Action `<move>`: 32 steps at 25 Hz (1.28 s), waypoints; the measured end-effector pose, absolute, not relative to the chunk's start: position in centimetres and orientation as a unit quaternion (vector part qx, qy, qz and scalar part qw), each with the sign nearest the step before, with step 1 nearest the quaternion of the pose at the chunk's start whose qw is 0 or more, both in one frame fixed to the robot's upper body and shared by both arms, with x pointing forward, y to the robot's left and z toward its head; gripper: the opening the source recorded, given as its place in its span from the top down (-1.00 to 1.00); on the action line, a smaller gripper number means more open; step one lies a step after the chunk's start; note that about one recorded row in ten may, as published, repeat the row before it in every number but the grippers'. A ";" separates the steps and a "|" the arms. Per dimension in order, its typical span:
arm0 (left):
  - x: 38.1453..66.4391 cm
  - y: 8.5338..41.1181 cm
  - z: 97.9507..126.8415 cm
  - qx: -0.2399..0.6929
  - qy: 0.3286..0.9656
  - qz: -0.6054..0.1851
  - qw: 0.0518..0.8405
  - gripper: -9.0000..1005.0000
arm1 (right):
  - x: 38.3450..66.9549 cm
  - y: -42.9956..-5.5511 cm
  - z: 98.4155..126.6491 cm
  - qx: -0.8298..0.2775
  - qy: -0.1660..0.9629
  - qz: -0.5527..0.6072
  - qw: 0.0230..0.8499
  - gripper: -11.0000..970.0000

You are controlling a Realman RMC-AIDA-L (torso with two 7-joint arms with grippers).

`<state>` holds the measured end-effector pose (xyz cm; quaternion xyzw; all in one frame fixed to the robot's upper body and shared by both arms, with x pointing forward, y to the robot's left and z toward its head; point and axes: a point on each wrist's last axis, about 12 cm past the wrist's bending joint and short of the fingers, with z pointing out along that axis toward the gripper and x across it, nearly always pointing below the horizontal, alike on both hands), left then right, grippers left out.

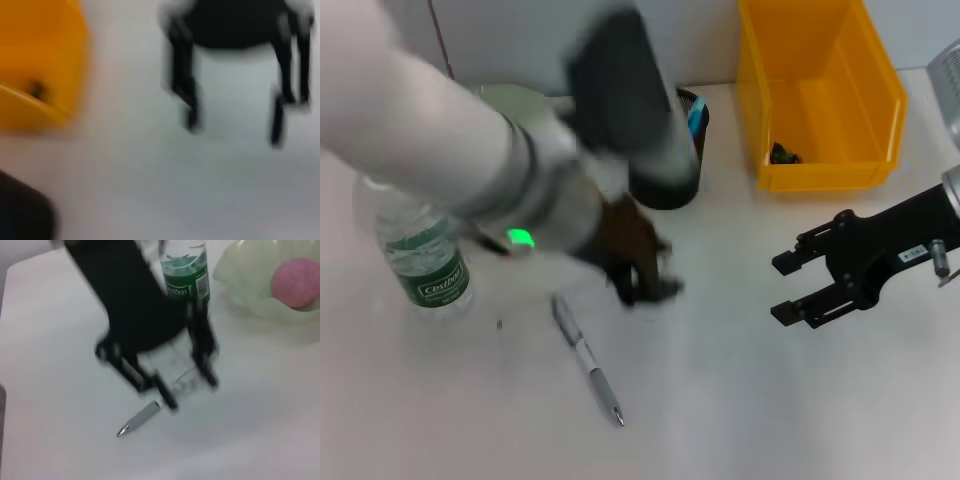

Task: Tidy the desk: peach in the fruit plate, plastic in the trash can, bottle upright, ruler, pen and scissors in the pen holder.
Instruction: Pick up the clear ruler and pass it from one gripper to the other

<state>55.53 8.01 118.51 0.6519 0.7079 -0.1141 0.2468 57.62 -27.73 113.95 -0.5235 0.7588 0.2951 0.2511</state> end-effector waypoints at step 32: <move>54.6 16.0 113.5 0.162 0.514 -0.544 0.643 0.21 | 55.1 -32.2 113.3 -0.424 0.781 0.333 0.316 -0.48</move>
